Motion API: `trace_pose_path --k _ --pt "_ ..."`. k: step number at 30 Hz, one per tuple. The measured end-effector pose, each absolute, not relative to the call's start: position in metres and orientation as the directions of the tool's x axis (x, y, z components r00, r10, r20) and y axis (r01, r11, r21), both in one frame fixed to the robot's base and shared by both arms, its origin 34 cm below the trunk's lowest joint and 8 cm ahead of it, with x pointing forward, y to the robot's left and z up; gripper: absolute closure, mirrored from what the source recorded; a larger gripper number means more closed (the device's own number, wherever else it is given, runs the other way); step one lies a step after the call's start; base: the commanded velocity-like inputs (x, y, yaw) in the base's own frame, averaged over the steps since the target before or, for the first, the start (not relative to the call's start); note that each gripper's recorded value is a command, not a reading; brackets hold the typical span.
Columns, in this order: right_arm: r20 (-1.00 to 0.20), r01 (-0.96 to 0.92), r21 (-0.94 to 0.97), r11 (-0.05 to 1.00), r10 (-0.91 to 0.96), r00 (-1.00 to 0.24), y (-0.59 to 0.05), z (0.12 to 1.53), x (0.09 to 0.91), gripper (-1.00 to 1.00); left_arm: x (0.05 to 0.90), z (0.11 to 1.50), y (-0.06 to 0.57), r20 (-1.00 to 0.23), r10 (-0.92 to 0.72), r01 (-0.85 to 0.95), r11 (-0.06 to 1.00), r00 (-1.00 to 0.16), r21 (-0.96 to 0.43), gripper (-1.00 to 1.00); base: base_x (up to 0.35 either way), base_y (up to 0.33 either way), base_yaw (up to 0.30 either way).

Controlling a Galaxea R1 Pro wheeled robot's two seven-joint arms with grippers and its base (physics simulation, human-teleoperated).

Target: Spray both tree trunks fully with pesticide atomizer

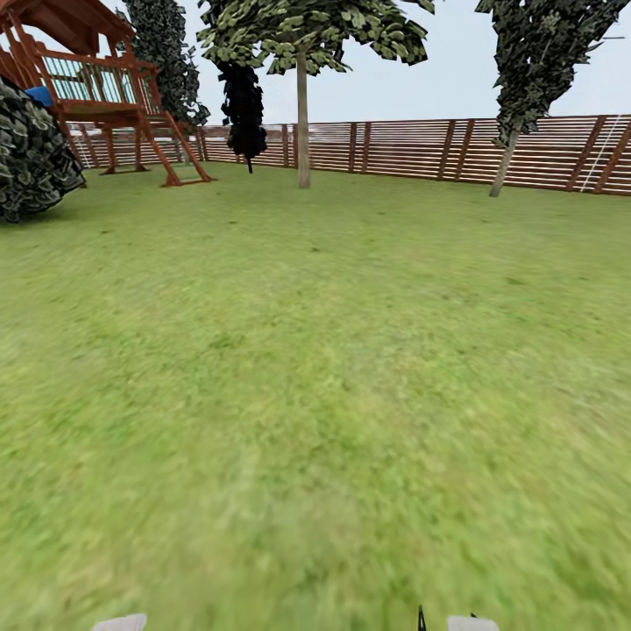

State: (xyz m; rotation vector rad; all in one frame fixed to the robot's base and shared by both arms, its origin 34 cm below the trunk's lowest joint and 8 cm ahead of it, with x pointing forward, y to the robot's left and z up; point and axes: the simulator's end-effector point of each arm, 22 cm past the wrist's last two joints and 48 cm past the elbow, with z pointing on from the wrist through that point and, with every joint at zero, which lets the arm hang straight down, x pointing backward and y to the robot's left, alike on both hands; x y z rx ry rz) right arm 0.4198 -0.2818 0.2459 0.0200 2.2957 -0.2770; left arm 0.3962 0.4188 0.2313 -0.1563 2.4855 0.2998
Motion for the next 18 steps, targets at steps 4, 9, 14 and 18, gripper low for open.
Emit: trace_pose_path --k 4,9,14,18 --pt "-0.734 0.103 -0.193 0.976 -0.074 -0.676 -0.2818 0.2458 0.4196 -1.0 0.3957 0.2311 0.4188 -0.599 -0.041 -0.182 0.967 -0.8 0.177 1.0 0.339 0.0 0.0" --pt "-0.733 0.103 -0.193 0.976 -0.074 -0.676 -0.2818 0.2458 0.4196 -1.0 0.3958 0.2312 0.4188 -0.599 -0.041 -0.182 0.967 -0.799 0.177 1.0 0.339 0.0 0.0" --pt "-0.734 0.102 -0.193 0.976 -0.074 -0.676 -0.2816 0.2458 0.4196 -1.0 0.3957 0.2312 0.4188 -0.599 -0.041 -0.182 0.967 -0.8 0.177 1.0 0.34 0.0 0.0" --pt "-0.734 0.103 -0.193 0.976 -0.074 -0.675 -0.2818 0.2459 0.4198 -1.0 0.3958 0.2312 0.4188 -0.599 -0.041 -0.182 0.967 -0.8 0.177 1.0 0.34 0.0 0.0"
